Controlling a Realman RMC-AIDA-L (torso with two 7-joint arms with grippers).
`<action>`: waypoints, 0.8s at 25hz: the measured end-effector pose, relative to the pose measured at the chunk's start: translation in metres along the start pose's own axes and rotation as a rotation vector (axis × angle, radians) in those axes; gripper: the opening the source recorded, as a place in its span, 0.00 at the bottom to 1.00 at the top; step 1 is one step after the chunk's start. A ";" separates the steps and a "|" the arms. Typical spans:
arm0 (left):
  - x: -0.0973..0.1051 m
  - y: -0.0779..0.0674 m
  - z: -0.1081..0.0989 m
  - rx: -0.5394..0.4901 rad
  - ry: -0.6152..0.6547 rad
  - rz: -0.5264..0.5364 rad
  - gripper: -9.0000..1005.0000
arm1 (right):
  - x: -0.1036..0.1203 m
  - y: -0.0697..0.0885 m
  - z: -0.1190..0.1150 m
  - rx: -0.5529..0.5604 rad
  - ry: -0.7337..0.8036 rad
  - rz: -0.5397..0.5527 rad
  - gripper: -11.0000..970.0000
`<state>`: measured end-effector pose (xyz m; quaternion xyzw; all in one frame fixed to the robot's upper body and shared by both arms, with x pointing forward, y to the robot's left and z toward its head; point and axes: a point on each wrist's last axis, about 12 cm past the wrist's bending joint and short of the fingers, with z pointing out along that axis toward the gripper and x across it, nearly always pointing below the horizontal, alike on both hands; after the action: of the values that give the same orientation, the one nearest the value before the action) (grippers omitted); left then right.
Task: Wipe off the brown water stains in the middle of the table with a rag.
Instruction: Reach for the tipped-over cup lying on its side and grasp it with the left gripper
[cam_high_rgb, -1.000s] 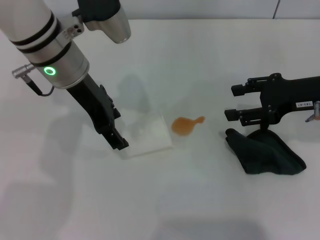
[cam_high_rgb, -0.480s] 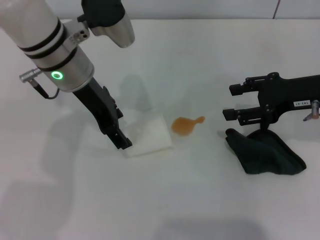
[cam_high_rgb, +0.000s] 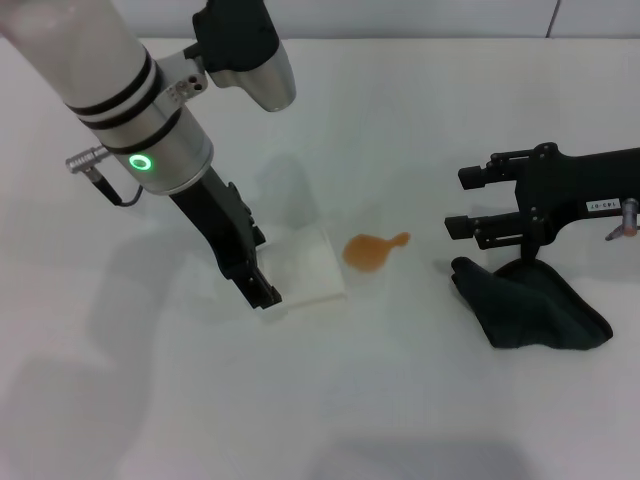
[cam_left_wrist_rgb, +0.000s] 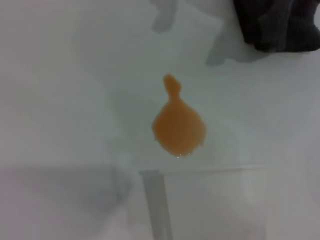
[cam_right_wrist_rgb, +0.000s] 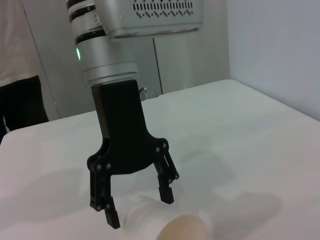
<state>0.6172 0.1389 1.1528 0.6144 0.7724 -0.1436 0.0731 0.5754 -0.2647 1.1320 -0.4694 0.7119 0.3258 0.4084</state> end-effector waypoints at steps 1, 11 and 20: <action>0.000 0.000 0.001 0.000 0.001 -0.001 0.84 | 0.000 0.000 0.000 0.000 0.000 0.000 0.73; 0.005 0.001 0.010 -0.005 -0.009 -0.036 0.84 | -0.001 0.001 0.002 -0.008 -0.001 -0.007 0.73; 0.006 0.003 0.017 -0.015 -0.035 -0.056 0.83 | -0.002 0.002 0.004 -0.013 -0.009 -0.017 0.73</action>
<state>0.6181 0.1403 1.1349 0.5892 0.7891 -0.1503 0.0871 0.5754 -0.2593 1.1322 -0.4765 0.7038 0.3292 0.4114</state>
